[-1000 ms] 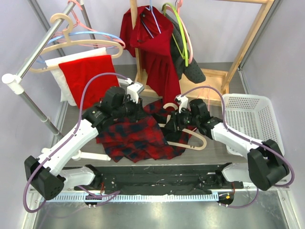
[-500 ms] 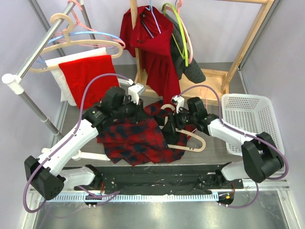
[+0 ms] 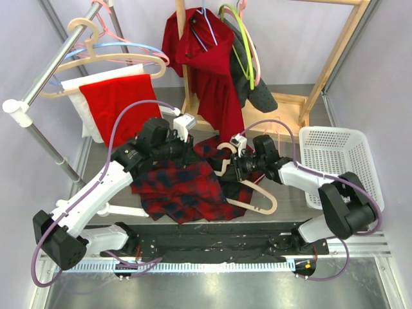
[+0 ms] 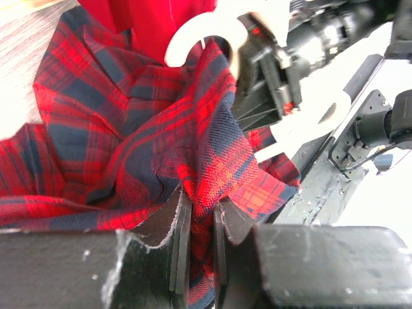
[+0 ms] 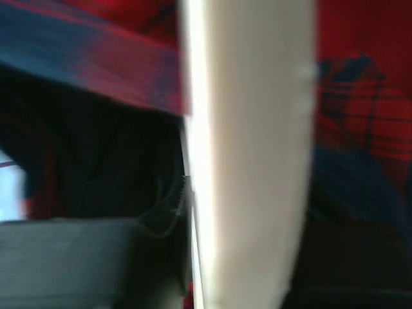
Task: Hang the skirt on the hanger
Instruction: Hang the skirt on the hanger.
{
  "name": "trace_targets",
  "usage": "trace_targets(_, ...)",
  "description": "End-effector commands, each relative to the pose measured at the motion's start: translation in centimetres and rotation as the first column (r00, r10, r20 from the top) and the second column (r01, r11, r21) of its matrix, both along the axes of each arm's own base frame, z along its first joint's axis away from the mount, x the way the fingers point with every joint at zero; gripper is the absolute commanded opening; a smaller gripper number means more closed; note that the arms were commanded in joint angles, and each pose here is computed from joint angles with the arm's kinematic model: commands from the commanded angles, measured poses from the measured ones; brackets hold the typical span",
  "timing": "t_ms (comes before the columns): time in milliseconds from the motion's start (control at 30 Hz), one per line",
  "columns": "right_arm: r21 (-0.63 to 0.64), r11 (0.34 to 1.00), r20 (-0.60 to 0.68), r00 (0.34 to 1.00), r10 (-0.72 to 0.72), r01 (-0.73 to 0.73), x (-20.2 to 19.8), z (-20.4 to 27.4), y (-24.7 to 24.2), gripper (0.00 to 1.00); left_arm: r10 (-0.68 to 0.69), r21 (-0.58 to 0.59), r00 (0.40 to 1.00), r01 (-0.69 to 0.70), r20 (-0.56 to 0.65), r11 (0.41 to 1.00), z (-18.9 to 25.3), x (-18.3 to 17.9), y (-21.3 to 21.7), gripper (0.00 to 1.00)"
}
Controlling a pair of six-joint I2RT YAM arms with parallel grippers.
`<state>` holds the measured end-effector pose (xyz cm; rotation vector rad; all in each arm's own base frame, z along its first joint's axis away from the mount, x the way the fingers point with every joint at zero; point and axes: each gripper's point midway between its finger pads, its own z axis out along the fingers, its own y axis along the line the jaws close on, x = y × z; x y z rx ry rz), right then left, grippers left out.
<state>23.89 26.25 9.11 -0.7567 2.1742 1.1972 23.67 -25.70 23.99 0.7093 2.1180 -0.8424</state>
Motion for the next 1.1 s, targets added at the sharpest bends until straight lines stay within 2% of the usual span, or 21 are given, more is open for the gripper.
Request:
trace_targets(0,0.048,0.998,0.116,0.992,-0.052,0.047,1.0,4.2,-0.1,0.15,0.018,-0.037,0.997,-0.015,0.074,0.999,2.8,0.5,0.1,0.0)
trace_targets(100,0.048,0.993,0.16,0.981,-0.111,0.104,1.1,5.7,-0.9,0.12,0.037,-0.033,0.997,-0.034,0.075,0.999,2.9,0.8,0.2,0.0)
trace_targets(167,0.06,0.989,0.177,0.974,-0.142,0.133,1.2,6.5,-1.2,0.04,0.064,-0.027,0.995,-0.062,0.074,0.998,2.9,1.2,0.3,0.0)
trace_targets(233,0.08,0.986,0.195,0.967,-0.162,0.149,0.9,7.8,-1.4,0.01,0.096,-0.022,0.993,-0.094,0.075,0.995,3.0,1.7,0.5,0.0)
trace_targets(367,0.119,0.979,0.236,0.953,-0.187,0.163,0.2,10.6,-1.7,0.01,0.156,-0.012,0.984,-0.156,0.083,0.988,3.3,2.7,1.1,0.0)
trace_targets(600,0.154,0.987,0.29,0.954,-0.077,0.033,-3.8,14.1,-1.4,0.01,0.16,-0.018,0.983,-0.159,0.092,0.987,4.4,3.1,0.8,0.0)
trace_targets(800,0.117,0.992,0.311,0.95,0.013,-0.052,-5.6,15.5,-0.8,0.01,0.106,0.002,0.991,-0.106,0.086,0.994,4.3,2.3,0.7,0.0)
trace_targets(900,0.091,0.994,0.315,0.949,0.027,-0.059,-6.1,15.8,-1.0,0.01,0.086,0.022,0.993,-0.088,0.076,0.996,4.0,2.0,0.8,0.06)
trace_targets(1000,0.064,0.996,0.318,0.947,0.034,-0.057,-6.4,15.8,-1.6,0.01,0.046,0.048,0.997,-0.049,0.063,0.998,3.5,1.3,0.8,0.15)
trace_targets(1067,0.07,0.996,0.33,0.944,0.031,-0.058,-6.6,16.2,-1.7,0.01,-0.03,0.049,0.999,0.028,0.037,0.998,2.9,0.2,0.4,0.24)
